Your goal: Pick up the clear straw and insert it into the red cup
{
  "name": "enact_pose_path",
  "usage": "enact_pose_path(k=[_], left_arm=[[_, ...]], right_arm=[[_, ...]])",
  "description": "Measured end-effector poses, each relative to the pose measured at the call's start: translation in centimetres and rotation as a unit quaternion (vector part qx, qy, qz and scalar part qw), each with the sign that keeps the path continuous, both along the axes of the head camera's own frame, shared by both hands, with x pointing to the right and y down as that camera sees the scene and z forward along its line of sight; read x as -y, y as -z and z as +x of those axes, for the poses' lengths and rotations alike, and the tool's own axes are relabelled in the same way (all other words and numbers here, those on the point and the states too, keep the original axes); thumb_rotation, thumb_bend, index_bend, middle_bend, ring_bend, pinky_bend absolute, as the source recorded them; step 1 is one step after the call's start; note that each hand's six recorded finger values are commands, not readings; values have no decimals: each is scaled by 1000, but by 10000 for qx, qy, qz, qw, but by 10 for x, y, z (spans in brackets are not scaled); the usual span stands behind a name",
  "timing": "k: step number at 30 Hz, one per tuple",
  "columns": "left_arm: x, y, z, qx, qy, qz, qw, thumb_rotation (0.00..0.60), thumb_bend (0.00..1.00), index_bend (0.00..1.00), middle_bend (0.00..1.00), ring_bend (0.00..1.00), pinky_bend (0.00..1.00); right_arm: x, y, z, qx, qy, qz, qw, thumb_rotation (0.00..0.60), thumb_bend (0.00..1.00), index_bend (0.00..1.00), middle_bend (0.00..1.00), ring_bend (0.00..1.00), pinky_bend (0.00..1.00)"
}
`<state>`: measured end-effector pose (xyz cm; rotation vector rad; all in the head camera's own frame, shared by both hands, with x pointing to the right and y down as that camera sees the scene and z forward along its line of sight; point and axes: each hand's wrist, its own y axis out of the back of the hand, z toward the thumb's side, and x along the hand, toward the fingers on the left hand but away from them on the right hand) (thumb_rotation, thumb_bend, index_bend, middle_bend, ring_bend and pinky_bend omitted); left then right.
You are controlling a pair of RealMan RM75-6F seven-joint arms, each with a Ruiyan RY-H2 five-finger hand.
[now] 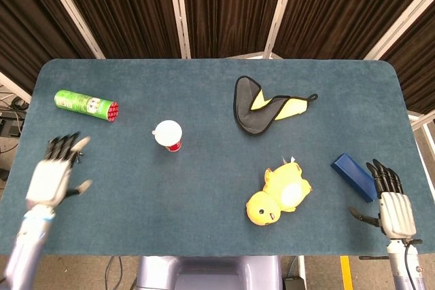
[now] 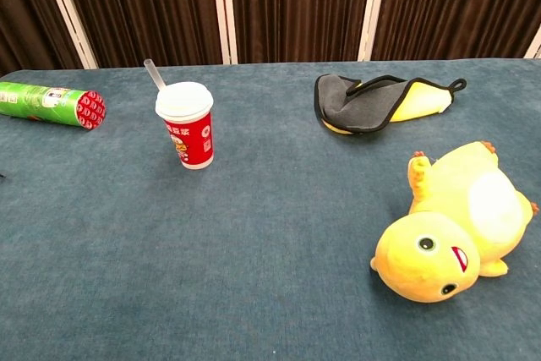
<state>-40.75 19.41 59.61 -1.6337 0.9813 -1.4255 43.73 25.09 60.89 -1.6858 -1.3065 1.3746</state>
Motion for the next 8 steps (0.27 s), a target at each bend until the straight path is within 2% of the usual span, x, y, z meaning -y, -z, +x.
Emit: enact_pose_path(k=[3,8], left_arm=[[-19,8,-22,320,63,-14,9995,600,185,74,0,0,0],[-35,8,-44,491,222,-27,9985,600,185,67,0,0,0]], right_arm=[[0,0,0,-59,63,-9,10000,600,56,0,0,0,0],[0,-1,-3,-122,165,15,9998,600,56,0,0,0,0]])
